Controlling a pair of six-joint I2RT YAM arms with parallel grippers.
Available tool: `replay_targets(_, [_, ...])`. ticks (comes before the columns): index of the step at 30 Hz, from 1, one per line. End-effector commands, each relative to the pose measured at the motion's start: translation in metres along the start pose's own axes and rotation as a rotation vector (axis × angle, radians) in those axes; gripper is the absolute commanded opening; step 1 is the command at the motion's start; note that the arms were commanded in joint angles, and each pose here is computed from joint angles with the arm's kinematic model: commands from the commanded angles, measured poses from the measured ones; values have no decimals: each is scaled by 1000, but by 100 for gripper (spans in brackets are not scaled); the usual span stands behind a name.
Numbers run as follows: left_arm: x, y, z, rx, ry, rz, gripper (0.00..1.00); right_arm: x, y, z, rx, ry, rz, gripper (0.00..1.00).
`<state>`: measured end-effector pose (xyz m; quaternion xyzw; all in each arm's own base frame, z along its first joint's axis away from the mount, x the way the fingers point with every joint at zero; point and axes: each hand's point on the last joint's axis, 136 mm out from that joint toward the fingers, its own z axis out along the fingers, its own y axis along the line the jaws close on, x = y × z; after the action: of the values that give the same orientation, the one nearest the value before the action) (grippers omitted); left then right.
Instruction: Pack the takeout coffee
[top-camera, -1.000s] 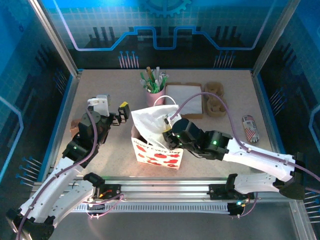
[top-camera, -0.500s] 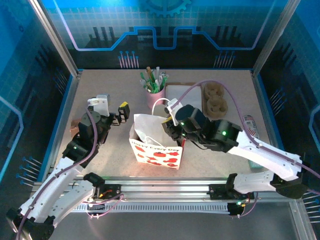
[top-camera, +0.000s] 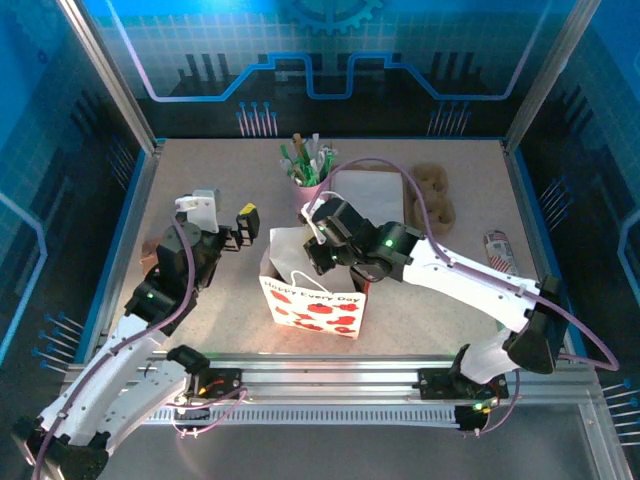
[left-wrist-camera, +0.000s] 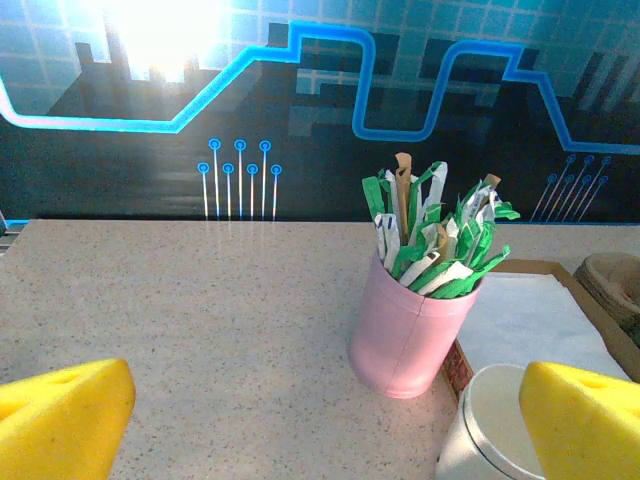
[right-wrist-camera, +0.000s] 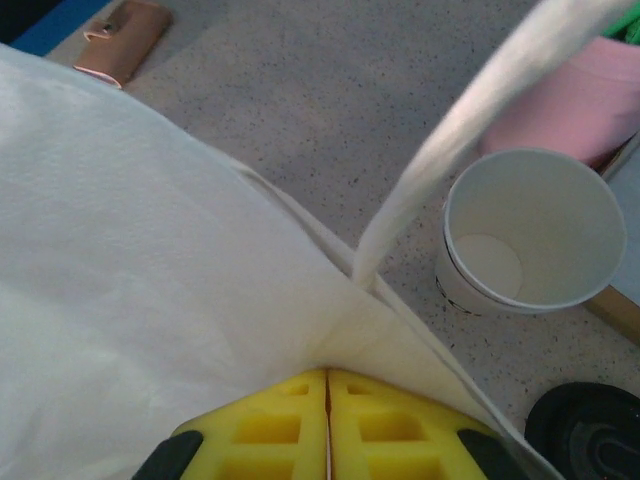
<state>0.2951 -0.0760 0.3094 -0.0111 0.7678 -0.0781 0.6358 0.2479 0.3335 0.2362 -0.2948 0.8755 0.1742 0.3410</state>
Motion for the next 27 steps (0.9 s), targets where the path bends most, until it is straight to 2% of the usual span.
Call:
replay_targets(1, [-3,4,0,-14,-25,-22,99,13,-2,14,21,32,-5,10])
replay_targets(6, [-3,3,-1,-10,-27,-22,99,26,1,11,54,56,-38,9])
replay_targets(10, [-2,2,0,-4,-25,-24,99,1,5,-25,37,-19,-58,11])
replay_targets(16, [-2,3,0,-5,-24,-24,99,-51,-13,-103,83,-202,-76,32])
replay_targets(19, [-3,3,-1,-7,-26,-24,99,-63,-37,-126,144,-252,-56,34])
replay_targets(22, [-3,3,-1,-8,-26,-25,99,-64,-82,-137,249,-262,32,41])
replay_targets(25, [-3,4,-1,-10,-29,-25,99,-54,-135,-131,326,-233,187,49])
replay_targets(27, [-3,4,-1,-9,-29,-27,99,-44,-161,-118,343,-199,276,51])
